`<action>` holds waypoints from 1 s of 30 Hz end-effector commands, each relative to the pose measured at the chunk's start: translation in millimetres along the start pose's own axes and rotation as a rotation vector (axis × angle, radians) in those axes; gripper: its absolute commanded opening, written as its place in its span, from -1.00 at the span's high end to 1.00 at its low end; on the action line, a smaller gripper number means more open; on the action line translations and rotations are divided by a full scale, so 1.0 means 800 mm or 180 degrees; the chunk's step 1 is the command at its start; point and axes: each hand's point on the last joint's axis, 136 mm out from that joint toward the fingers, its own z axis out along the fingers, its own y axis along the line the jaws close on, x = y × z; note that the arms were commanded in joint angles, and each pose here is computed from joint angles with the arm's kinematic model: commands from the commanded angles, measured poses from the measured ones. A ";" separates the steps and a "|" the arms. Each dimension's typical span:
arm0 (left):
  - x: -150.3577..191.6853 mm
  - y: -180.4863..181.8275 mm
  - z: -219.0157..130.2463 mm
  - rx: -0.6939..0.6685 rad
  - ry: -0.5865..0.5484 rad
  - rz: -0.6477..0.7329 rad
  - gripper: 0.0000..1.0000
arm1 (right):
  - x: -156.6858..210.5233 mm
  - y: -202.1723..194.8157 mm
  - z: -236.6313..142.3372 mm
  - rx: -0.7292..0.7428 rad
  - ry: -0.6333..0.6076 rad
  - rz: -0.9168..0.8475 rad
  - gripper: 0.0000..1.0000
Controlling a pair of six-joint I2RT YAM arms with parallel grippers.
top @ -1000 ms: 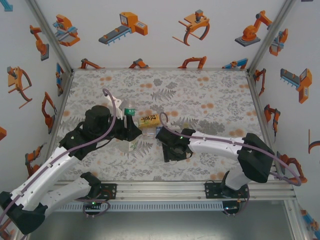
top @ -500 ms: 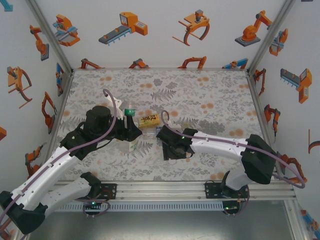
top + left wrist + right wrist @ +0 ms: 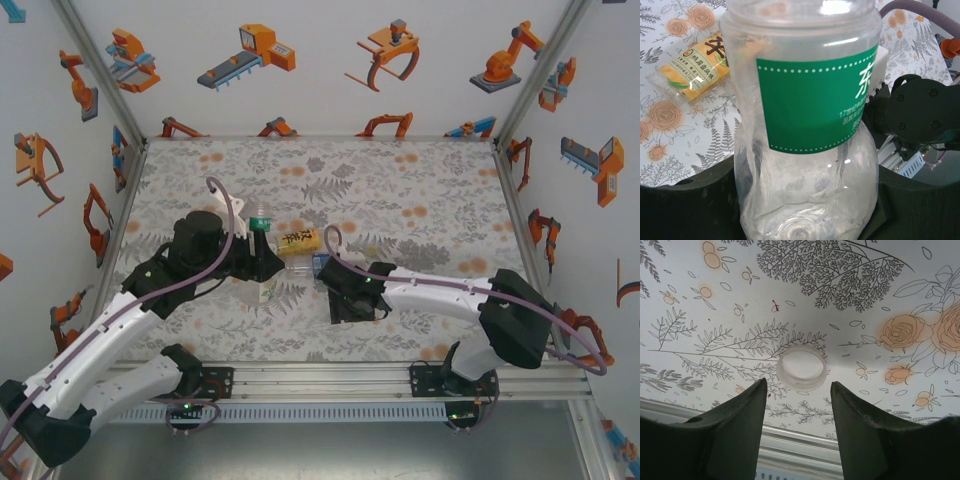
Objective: Screw on the bottle caps
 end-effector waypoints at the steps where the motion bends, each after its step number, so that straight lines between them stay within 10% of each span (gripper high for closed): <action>1: -0.011 -0.003 0.000 0.0021 -0.0100 -0.0020 1.00 | -0.007 -0.008 -0.006 -0.0013 -0.0126 0.0108 -0.01; 30: 0.002 0.009 -0.002 -0.0075 -0.0109 -0.0008 1.00 | -0.010 0.004 0.012 -0.0040 -0.0025 0.0046 0.09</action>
